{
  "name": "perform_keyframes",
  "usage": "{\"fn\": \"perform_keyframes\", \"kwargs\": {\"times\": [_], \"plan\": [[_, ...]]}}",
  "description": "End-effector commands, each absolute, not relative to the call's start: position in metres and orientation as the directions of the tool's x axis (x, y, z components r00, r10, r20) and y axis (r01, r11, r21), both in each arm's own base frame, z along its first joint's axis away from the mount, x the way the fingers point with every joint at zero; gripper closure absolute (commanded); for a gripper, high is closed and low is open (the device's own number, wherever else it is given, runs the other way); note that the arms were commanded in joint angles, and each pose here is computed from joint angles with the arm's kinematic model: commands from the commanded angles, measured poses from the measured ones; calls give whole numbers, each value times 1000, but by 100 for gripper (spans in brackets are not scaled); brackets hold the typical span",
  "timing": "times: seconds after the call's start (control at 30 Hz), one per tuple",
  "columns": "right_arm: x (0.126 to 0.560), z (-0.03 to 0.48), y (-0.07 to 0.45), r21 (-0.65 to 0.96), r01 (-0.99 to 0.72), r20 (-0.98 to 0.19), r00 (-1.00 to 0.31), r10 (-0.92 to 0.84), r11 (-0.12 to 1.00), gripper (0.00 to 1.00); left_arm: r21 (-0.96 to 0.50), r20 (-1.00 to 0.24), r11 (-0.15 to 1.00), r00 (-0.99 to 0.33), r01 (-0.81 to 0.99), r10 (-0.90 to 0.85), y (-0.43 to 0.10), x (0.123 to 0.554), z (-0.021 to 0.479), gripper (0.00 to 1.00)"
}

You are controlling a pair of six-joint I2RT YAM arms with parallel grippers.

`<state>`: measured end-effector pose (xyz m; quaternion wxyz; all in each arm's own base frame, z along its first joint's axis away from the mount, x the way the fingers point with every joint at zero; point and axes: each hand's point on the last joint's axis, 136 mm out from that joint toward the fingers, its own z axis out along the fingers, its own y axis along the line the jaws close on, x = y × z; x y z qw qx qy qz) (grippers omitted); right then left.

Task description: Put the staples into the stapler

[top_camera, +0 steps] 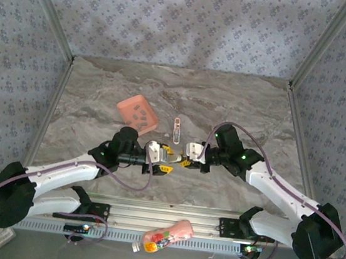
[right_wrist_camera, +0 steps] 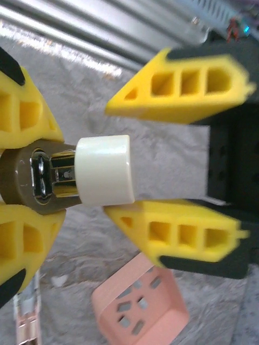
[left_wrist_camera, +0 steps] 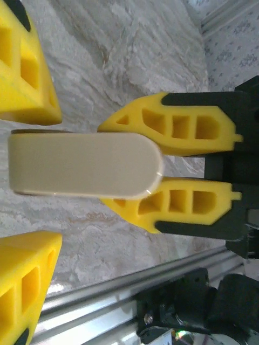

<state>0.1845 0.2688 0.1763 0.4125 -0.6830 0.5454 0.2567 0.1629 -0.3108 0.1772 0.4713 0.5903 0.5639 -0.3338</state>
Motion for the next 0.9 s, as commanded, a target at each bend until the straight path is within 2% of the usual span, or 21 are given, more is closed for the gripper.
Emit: {"fn": "perform_keyframes", "kwargs": {"times": [0.0,0.3,0.87], "plan": [[201,172,259,-356,-934,-723,258,-641,25,93,268,-891,133,193,954,410,-308,171,193,44],[195,162,269,-375,-927,-664,275,-696,-8,94,301,-874,130,219,945,435,-307,167,189,45],[186,166,286,-359,-932,-699,301,-649,-45,95,272,-892,98,213,957,400,-321,165,191,52]]}}
